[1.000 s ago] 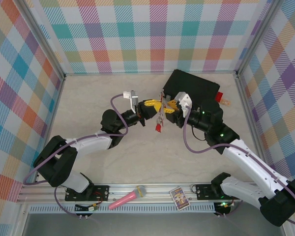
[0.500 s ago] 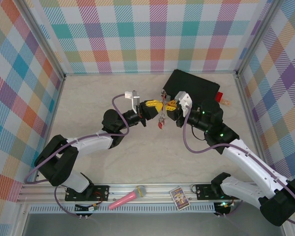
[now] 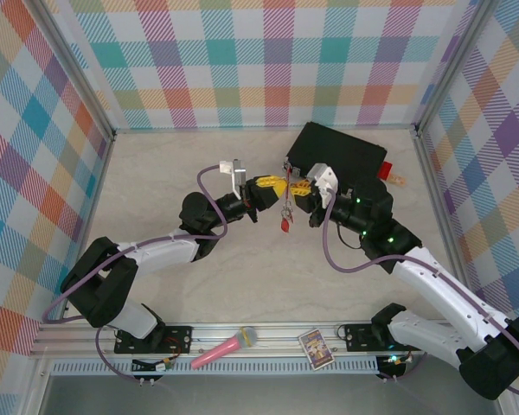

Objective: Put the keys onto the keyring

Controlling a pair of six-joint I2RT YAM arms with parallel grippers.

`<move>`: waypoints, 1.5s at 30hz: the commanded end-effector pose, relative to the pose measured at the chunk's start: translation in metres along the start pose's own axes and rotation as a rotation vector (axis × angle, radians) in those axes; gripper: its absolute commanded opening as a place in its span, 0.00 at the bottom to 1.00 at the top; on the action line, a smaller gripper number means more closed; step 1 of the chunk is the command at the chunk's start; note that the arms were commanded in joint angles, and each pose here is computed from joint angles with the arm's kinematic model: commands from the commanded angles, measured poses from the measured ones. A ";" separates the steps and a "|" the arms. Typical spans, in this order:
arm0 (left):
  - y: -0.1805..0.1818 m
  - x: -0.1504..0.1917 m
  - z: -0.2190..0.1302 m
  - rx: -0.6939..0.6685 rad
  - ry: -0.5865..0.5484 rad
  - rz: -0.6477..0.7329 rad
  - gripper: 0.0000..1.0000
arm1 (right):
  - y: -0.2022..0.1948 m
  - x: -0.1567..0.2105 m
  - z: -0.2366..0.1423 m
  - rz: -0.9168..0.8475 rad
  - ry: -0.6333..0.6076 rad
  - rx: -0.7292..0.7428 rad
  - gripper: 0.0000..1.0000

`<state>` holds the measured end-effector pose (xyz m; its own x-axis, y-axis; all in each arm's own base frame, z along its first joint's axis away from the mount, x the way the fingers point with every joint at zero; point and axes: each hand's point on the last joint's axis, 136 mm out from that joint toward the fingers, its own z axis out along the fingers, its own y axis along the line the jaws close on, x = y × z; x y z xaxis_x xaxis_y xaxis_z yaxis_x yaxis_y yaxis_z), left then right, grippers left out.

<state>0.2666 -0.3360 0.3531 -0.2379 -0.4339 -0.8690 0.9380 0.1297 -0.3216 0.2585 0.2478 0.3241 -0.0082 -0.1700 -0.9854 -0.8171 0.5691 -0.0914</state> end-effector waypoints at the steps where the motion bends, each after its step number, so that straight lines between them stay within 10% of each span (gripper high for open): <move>1: -0.021 -0.032 0.004 0.048 -0.091 0.041 0.00 | 0.012 0.011 0.001 -0.018 0.032 -0.046 0.00; 13: -0.024 -0.035 0.002 0.047 -0.101 0.052 0.00 | 0.021 0.024 0.013 0.000 0.098 -0.109 0.03; 24: -0.017 -0.029 -0.003 0.014 -0.098 0.062 0.00 | 0.011 0.009 -0.007 0.017 0.037 -0.014 0.38; 45: -0.015 -0.027 -0.005 -0.004 -0.100 0.073 0.00 | 0.014 -0.075 -0.019 0.368 -0.207 -0.262 0.39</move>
<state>0.2719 -0.3300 0.3547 -0.2182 -0.4599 -0.8607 0.9279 0.1754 -0.3290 0.2469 0.2487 0.3622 -0.2331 0.0907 -0.9682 -0.8663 0.4330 0.2491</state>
